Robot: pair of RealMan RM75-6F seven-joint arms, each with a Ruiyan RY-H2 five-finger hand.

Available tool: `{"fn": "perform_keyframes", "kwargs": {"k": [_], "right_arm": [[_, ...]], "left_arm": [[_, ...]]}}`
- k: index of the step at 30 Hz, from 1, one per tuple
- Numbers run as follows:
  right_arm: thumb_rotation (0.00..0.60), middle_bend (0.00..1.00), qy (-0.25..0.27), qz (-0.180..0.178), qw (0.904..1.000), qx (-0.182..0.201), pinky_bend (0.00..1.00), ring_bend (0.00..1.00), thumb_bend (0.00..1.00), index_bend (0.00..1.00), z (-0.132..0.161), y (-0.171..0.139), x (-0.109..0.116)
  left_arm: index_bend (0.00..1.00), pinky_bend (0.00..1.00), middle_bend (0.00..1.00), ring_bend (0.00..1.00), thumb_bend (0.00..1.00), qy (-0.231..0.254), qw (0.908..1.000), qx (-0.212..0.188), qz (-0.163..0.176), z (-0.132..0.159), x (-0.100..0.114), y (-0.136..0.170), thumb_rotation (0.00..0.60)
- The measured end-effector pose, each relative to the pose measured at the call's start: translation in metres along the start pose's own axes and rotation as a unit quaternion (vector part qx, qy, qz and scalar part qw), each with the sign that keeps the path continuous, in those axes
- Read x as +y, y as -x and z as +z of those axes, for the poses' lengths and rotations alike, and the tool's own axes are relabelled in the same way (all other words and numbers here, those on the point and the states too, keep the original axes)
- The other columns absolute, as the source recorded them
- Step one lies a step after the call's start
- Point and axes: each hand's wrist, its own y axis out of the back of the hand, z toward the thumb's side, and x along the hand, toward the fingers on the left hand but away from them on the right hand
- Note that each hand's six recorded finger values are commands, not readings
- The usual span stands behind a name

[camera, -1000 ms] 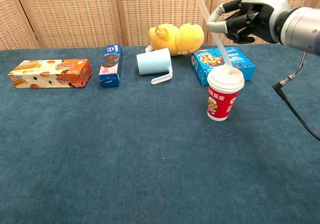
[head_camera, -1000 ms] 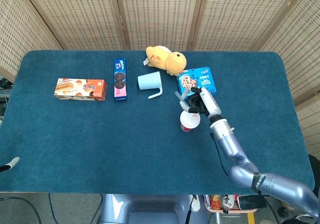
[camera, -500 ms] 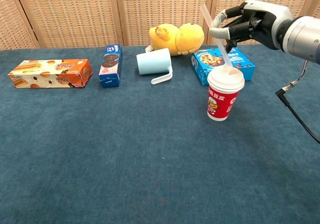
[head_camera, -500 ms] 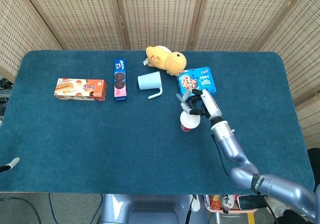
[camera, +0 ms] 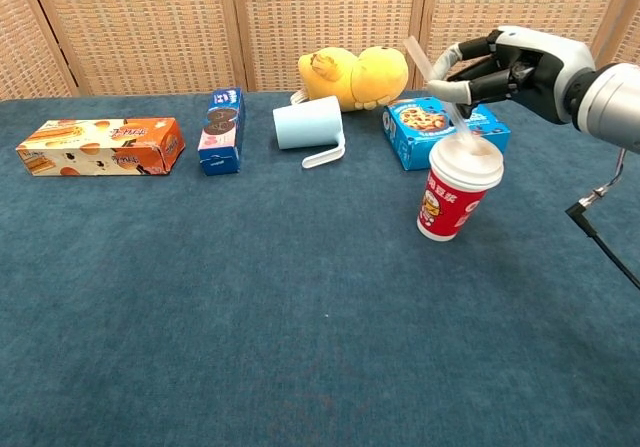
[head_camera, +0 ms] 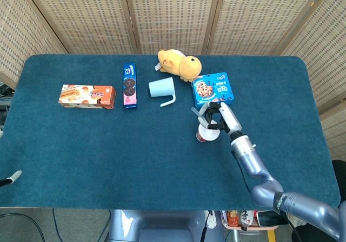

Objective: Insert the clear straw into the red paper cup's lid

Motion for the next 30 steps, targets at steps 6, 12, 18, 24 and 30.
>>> {"fn": "perform_keyframes", "kwargs": {"k": [6, 12, 18, 24, 30], "right_arm": [[0.6, 0.74, 0.002, 0.0, 1.0, -0.002, 0.48, 0.59, 0.55, 0.71, -0.0063, -0.001, -0.0014], [0.6, 0.7, 0.009, -0.004, 1.0, 0.002, 0.47, 0.52, 0.55, 0.71, -0.004, 0.0011, -0.0011], [0.6, 0.58, 0.021, -0.008, 0.9997, -0.001, 0.31, 0.39, 0.55, 0.71, -0.0061, 0.0007, -0.0006], [0.6, 0.41, 0.033, -0.005, 0.9995, -0.001, 0.24, 0.25, 0.55, 0.71, -0.0057, -0.0013, -0.0003], [0.6, 0.32, 0.044, -0.006, 0.999, 0.003, 0.2, 0.19, 0.55, 0.71, -0.0042, -0.0036, 0.0006]], "left_arm": [[0.0, 0.0, 0.0, 0.0, 0.16, 0.0, 1.0, 0.0, -0.001, -0.0003, -0.0003, -0.0001, 0.6], [0.0, 0.0, 0.0, 0.0, 0.16, 0.0, 1.0, 0.0, -0.001, -0.0004, -0.0003, 0.0, 0.6], [0.0, 0.0, 0.0, 0.0, 0.16, 0.001, 1.0, 0.002, 0.0, -0.0015, 0.0, 0.0, 0.6], [0.0, 0.0, 0.0, 0.0, 0.16, 0.001, 1.0, 0.002, 0.0, -0.0016, 0.0, 0.0002, 0.6], [0.0, 0.0, 0.0, 0.0, 0.16, 0.001, 1.0, 0.002, -0.001, -0.0017, -0.0001, 0.0001, 0.6]]}}
